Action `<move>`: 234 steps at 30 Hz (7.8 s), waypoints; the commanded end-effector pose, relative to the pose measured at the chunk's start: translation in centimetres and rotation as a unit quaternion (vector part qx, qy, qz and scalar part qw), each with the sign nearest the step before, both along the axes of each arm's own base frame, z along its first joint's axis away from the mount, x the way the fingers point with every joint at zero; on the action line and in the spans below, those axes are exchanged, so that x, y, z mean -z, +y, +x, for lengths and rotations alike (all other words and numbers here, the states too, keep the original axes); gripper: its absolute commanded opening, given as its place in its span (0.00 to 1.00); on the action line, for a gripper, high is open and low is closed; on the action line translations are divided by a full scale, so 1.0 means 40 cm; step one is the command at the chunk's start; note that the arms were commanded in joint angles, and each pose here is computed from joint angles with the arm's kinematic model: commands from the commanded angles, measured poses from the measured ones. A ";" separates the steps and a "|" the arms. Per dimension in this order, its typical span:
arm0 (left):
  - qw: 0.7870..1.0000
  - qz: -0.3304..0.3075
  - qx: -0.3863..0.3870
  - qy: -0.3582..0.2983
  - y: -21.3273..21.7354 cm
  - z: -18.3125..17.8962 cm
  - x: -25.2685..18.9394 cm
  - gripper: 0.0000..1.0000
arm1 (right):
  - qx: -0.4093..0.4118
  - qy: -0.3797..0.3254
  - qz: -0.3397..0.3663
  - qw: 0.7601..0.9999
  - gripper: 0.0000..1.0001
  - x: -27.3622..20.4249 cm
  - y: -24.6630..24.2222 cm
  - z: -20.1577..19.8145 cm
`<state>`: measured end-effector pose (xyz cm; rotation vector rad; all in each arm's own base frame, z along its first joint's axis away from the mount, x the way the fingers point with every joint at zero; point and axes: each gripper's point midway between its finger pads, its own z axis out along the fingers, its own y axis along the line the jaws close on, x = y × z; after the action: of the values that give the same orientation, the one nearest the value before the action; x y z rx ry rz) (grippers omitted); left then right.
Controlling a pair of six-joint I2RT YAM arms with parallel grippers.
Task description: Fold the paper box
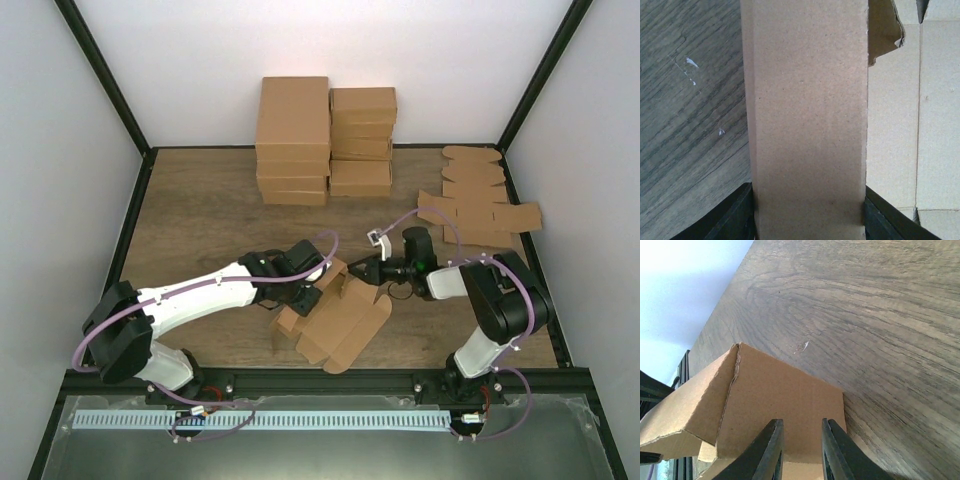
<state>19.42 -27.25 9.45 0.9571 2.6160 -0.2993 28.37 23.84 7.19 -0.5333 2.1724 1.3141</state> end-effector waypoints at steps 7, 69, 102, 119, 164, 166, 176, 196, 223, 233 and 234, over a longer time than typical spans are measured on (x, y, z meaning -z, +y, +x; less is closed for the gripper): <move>1.000 -0.007 0.025 0.006 -0.006 -0.019 -0.009 0.51 | -0.028 -0.051 0.036 0.998 0.23 -0.048 0.012 -0.046; 0.997 0.027 0.075 0.020 0.004 -0.036 0.007 0.52 | 0.141 -0.263 -0.121 0.947 0.31 -0.025 0.073 -0.012; 0.997 0.043 0.055 0.024 0.025 -0.037 0.008 0.52 | 0.224 -0.295 -0.171 0.913 0.01 -0.009 0.030 0.001; 0.998 0.045 0.037 0.004 0.024 -0.013 -0.011 0.52 | 0.231 -0.275 -0.181 0.916 0.42 0.008 0.023 -0.023; 1.000 -0.018 0.023 -0.007 -0.019 -0.006 -0.093 0.84 | 0.229 -0.303 -0.173 0.909 0.01 -0.003 0.035 -0.022; 0.998 -0.047 0.007 -0.033 -0.021 0.009 -0.160 0.92 | 0.234 -0.298 -0.172 0.909 0.01 -0.007 0.031 -0.021; 0.972 -0.174 -0.067 -0.145 0.042 0.025 -0.554 1.00 | 0.308 -0.217 -0.146 0.915 0.01 -0.056 -0.003 -0.007; 0.902 -0.406 -0.085 -0.123 0.158 -0.140 -0.840 1.00 | 0.376 0.014 0.098 0.921 0.01 -0.174 -0.058 0.063; 0.913 -0.392 -0.114 0.014 0.016 -0.114 -0.462 0.83 | 0.424 0.062 0.167 0.888 0.01 -0.124 -0.133 0.056; 0.892 -0.421 -0.157 -0.058 0.042 -0.054 -0.569 0.87 | 0.420 0.028 0.150 0.895 0.01 -0.143 -0.118 0.046; 0.893 -0.418 -0.158 -0.060 0.038 -0.049 -0.569 0.87 | 0.420 0.027 0.150 0.895 0.01 -0.146 -0.116 0.045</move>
<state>16.32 -25.75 30.20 0.2671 2.1841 -1.1353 29.95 19.26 12.06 0.5473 1.8573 1.1494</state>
